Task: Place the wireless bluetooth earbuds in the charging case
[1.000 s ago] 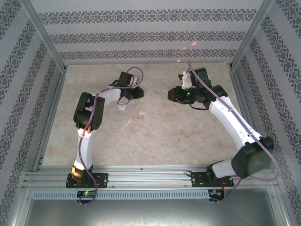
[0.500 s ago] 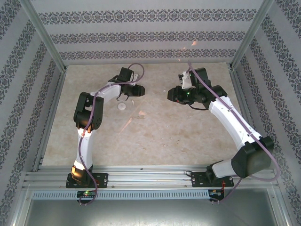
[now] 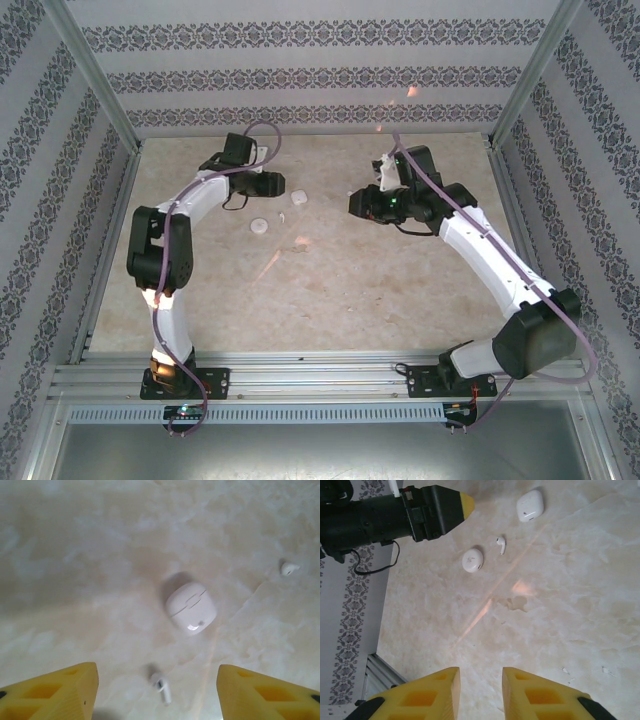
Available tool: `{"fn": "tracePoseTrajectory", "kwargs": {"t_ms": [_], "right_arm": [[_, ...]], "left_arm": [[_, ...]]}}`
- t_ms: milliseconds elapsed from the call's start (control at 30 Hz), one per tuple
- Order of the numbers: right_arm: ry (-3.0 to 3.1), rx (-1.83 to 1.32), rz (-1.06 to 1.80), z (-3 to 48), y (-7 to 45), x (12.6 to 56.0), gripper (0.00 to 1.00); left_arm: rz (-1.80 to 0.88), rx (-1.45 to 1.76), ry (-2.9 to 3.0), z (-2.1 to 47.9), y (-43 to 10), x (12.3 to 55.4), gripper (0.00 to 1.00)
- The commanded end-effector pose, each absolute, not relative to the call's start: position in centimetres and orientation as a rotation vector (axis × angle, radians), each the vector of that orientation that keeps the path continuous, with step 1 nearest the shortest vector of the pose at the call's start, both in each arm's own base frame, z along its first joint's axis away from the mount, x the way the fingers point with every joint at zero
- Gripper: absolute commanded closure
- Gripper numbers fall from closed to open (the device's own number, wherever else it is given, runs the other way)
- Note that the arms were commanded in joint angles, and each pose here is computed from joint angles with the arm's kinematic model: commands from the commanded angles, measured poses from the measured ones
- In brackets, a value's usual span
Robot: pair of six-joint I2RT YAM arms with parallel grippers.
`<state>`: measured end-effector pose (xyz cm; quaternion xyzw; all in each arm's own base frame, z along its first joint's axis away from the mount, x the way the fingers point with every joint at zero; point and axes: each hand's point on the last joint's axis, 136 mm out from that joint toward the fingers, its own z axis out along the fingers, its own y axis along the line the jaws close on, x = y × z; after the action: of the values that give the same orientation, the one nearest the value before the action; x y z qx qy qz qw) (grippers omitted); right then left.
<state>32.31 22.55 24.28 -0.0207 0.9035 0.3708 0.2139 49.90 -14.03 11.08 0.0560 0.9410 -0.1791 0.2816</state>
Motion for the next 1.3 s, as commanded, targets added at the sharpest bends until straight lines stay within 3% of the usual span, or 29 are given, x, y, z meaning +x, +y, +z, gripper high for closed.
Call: {"fn": "tracePoseTrajectory", "kwargs": {"t_ms": [0,300,700,933,1267], "right_arm": [[2.545,-0.055,1.026,22.8,23.9,32.6,0.69],[2.641,-0.125,1.049,20.9,27.7,32.3,0.65],[2.666,-0.115,1.015,20.4,27.4,32.0,0.64],[2.669,-0.110,1.010,20.2,27.4,31.9,0.64],[2.677,-0.090,1.014,20.0,27.2,31.7,0.63]], "left_arm": [[-0.409,0.183,2.666,8.2,-12.1,46.4,0.35],[-0.495,0.183,2.790,4.5,-12.5,43.4,0.32],[-0.491,0.189,2.853,1.9,-12.4,43.1,0.30],[-0.513,0.182,2.874,1.2,-13.1,42.7,0.35],[-0.335,0.296,2.936,0.1,-13.4,40.8,0.41]]}}
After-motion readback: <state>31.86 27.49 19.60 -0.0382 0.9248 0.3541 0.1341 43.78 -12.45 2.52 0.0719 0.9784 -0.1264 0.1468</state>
